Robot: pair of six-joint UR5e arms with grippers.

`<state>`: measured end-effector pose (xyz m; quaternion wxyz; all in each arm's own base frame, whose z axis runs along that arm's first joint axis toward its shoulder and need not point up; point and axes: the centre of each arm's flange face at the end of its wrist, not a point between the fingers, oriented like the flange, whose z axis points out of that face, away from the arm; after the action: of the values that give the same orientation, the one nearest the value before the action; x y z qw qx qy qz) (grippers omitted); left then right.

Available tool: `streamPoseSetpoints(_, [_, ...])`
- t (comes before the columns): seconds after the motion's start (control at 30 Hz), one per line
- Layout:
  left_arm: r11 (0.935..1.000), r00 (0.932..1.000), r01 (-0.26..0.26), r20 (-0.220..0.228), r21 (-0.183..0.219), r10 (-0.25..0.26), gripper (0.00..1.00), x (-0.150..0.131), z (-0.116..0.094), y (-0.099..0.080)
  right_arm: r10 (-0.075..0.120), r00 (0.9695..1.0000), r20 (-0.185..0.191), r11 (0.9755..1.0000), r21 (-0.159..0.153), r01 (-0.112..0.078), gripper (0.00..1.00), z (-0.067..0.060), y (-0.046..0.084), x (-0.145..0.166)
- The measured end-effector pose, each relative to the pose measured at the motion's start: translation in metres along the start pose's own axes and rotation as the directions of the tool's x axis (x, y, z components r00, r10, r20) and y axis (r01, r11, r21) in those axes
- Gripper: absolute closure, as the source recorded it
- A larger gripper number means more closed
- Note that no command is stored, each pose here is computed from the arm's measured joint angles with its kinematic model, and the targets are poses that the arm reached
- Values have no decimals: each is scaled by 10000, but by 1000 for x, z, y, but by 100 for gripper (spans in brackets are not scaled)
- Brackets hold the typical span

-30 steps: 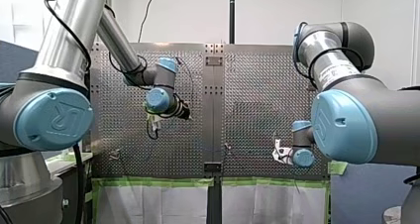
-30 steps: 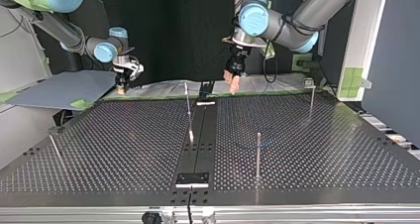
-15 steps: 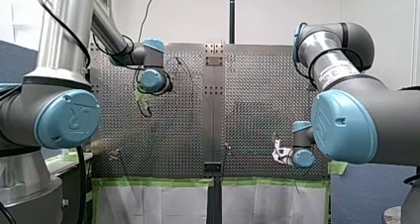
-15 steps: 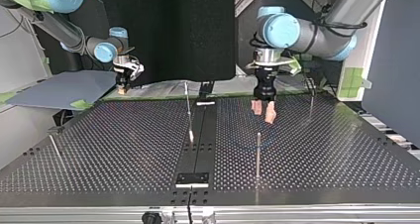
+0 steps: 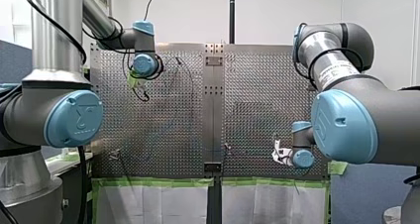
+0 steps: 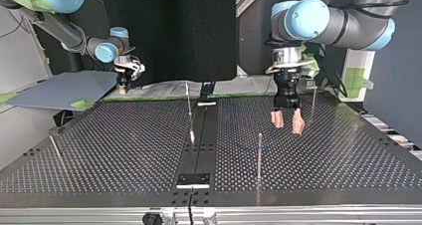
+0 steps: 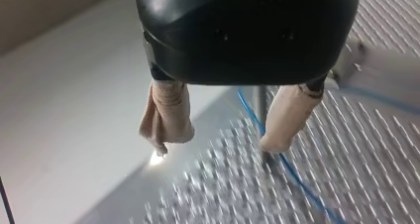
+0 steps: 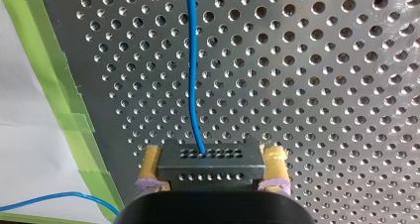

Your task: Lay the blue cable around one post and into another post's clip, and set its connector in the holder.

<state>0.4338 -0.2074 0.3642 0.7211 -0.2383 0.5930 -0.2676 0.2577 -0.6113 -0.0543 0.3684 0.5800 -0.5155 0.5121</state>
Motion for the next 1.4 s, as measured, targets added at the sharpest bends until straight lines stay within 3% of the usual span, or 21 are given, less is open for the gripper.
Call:
streamPoseSetpoints(0.17, [9958, 9982, 594, -88, 698, -589, 2, -13, -9, -20, 0, 10000, 22, 10000, -11, 0, 82, 0, 1, 0])
streamPoseSetpoints(0.4, [9801, 9908, 1347, -309, 1456, -1315, 2, -23, -27, -31, 1, 10000, 27, 10000, -16, -1, 82, 0, 1, 0])
streamPoseSetpoints(0.57, [9712, 9837, 1774, -564, 1589, -1705, 2, -16, -30, -26, 1, 10000, 26, 10000, -16, -1, 82, 0, 1, 0])
streamPoseSetpoints(0.73, [9628, 9777, 2074, -690, 1731, -1982, 2, -2, -19, -22, 0, 10000, 27, 10000, -16, 0, 82, 0, 1, 0])
streamPoseSetpoints(0.87, [9662, 9800, 1952, -713, 1685, -1856, 2, 7, -7, -17, 1, 10000, 26, 10000, -16, -1, 82, 0, 1, 0])
streamPoseSetpoints(1.13, [9832, 9865, 1600, -508, 878, -1560, 2, 23, 12, 5, 0, 10000, 8, 10000, -14, 0, 82, 1, 1, 0])
streamPoseSetpoints(1.4, [9847, 9873, 1574, -359, 742, -1550, 2, 23, 20, 9, 0, 10000, -7, 10000, -12, 0, 82, 1, 1, 1])
